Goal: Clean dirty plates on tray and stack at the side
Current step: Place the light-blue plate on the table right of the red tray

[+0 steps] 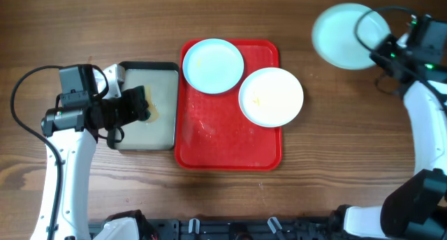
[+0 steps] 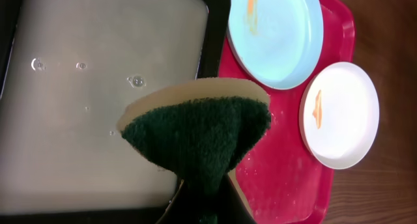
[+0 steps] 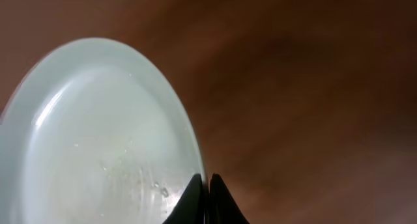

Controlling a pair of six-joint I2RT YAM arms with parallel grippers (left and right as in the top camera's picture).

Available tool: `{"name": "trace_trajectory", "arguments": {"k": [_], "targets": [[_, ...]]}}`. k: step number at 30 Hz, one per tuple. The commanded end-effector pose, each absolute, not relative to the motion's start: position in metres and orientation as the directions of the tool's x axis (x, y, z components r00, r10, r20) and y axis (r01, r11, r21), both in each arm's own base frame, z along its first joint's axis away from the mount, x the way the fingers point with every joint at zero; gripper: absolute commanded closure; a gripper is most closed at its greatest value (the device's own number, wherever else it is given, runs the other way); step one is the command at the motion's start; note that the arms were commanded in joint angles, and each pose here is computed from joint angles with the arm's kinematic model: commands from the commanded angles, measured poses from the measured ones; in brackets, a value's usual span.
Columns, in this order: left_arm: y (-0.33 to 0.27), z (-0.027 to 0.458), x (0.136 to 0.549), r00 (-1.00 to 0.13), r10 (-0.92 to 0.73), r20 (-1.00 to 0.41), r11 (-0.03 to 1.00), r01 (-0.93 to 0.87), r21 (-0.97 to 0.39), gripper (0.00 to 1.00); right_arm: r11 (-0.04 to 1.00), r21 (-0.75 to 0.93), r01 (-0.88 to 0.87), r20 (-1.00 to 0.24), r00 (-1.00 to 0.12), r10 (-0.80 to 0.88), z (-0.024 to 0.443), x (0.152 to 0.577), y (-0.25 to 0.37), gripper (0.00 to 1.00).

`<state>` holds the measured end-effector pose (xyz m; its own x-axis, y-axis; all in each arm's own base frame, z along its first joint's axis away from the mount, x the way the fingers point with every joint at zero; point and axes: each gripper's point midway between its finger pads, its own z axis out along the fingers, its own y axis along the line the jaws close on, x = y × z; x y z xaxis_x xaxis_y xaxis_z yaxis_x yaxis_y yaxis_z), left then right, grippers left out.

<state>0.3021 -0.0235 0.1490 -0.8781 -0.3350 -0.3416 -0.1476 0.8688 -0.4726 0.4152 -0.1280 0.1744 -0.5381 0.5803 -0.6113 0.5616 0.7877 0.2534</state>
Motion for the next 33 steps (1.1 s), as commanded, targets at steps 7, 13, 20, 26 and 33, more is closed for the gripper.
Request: {"name": "trace_trajectory", "arguments": {"k": [7, 13, 20, 26, 33], "targets": [[-0.021, 0.159, 0.307, -0.866, -0.316, -0.386, 0.880, -0.115, -0.461, 0.96, 0.825, 0.105, 0.555, -0.360, -0.752, 0.552, 0.040, 0.408, -0.127, 0.95], [-0.021, 0.159, 0.307, -0.866, -0.316, -0.387, 0.880, -0.115, -0.461, 0.96, 0.937, 0.142, 0.320, -0.281, -0.894, 0.348, -0.004, 0.419, -0.072, 0.96], [-0.021, 0.159, 0.307, -0.866, -0.316, -0.387, 0.880, -0.115, -0.461, 0.96, 0.965, 0.119, 0.235, -0.261, -0.930, 0.259, -0.007, 0.417, -0.042, 0.96], [-0.021, 0.159, 0.307, -0.866, -0.316, -0.387, 0.880, -0.115, -0.461, 0.96, 0.970, 0.115, 0.213, -0.264, -0.935, 0.237, -0.006, 0.417, -0.040, 0.78], [-0.021, 0.159, 0.307, -0.866, -0.316, -0.386, 0.879, -0.115, -0.462, 0.96, 0.961, 0.274, 0.033, -0.368, -0.920, 0.137, 0.078, 0.438, -0.007, 0.39]]}}
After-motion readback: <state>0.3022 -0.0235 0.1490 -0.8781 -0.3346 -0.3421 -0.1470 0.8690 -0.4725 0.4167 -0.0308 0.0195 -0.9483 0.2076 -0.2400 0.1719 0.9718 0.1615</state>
